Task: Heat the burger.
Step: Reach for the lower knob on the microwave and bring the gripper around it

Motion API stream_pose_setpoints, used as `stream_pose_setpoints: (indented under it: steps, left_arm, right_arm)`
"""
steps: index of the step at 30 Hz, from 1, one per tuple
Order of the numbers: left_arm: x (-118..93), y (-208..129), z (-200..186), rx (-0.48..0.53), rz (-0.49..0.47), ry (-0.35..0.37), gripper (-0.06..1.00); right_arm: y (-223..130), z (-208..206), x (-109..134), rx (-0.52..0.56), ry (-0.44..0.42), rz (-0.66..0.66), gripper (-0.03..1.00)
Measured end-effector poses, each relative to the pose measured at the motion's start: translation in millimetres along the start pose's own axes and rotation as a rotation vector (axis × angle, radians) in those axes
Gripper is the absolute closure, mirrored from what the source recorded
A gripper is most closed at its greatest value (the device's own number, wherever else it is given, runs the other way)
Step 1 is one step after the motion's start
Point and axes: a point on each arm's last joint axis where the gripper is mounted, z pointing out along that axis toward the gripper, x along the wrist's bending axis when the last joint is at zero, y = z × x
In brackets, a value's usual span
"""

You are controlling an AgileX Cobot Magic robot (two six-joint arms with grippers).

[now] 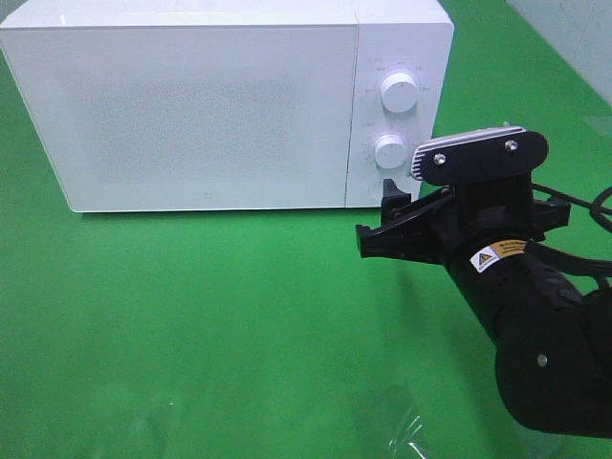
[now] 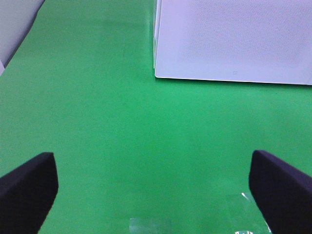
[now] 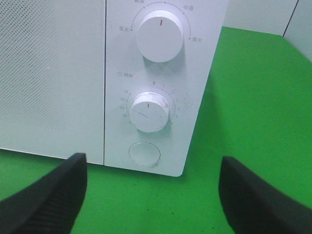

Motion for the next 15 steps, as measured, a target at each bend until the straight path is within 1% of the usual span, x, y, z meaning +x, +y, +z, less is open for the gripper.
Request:
stream_pose_setpoints:
  steps: [4,6,15]
  left_arm:
    - [0,0,0,0.000,0.000,0.000,-0.05]
    - [0,0,0,0.000,0.000,0.000,-0.05]
    - [0,0,0,0.000,0.000,0.000,-0.05]
  right_arm:
    - [-3,8,-3,0.009,-0.028,0.023,0.22]
    - [-2,19,-5,0.000,-0.053,0.037,0.22]
    - [-1,38,-5,-0.018,-0.074,0.051,0.22]
